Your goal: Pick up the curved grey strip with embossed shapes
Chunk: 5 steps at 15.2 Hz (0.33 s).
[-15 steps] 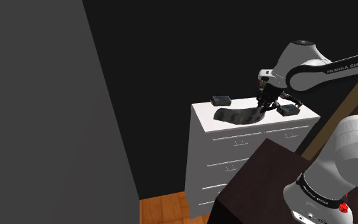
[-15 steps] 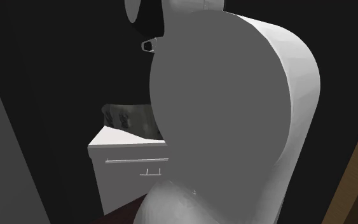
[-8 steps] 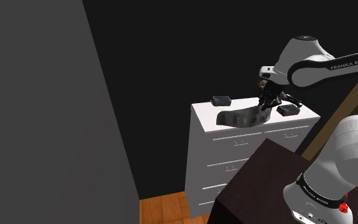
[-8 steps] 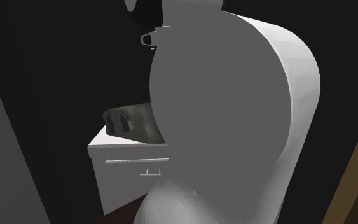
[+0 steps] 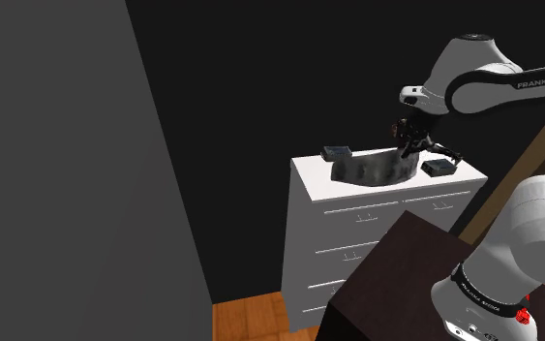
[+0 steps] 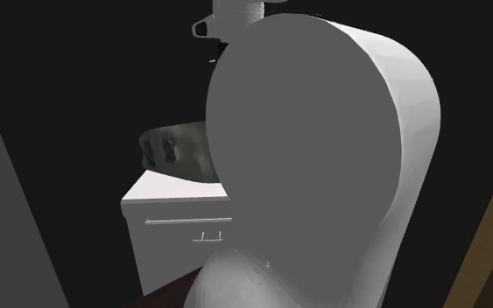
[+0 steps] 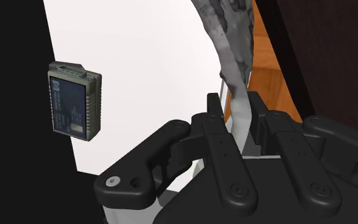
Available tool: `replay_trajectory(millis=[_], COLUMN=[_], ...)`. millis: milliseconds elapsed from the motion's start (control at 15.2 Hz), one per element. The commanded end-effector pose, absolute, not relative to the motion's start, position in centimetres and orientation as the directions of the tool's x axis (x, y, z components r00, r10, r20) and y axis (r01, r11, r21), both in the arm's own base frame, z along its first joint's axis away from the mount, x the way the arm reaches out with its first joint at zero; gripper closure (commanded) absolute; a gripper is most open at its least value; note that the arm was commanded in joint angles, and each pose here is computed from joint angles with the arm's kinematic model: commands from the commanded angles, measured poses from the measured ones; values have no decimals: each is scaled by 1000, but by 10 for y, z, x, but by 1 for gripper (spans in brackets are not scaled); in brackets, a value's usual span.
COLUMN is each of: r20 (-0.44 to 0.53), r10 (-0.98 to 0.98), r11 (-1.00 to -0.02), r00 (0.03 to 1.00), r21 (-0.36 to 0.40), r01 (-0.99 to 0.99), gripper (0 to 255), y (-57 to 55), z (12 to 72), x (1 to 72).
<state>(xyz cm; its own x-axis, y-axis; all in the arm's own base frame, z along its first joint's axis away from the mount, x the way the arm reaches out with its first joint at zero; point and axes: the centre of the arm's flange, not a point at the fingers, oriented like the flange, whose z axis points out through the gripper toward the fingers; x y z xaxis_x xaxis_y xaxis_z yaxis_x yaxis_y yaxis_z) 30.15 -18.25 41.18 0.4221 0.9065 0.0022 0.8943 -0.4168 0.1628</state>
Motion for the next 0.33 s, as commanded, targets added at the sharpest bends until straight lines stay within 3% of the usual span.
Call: replay_trajectory(millis=[0,264], r20=[2,2], r10=[906,906], r11=[-417,-417], r00=[422,422], r21=[164,164], r01=[894,894], gripper=[255,255], y=[-182,-182], z=[422,433], x=[301,301])
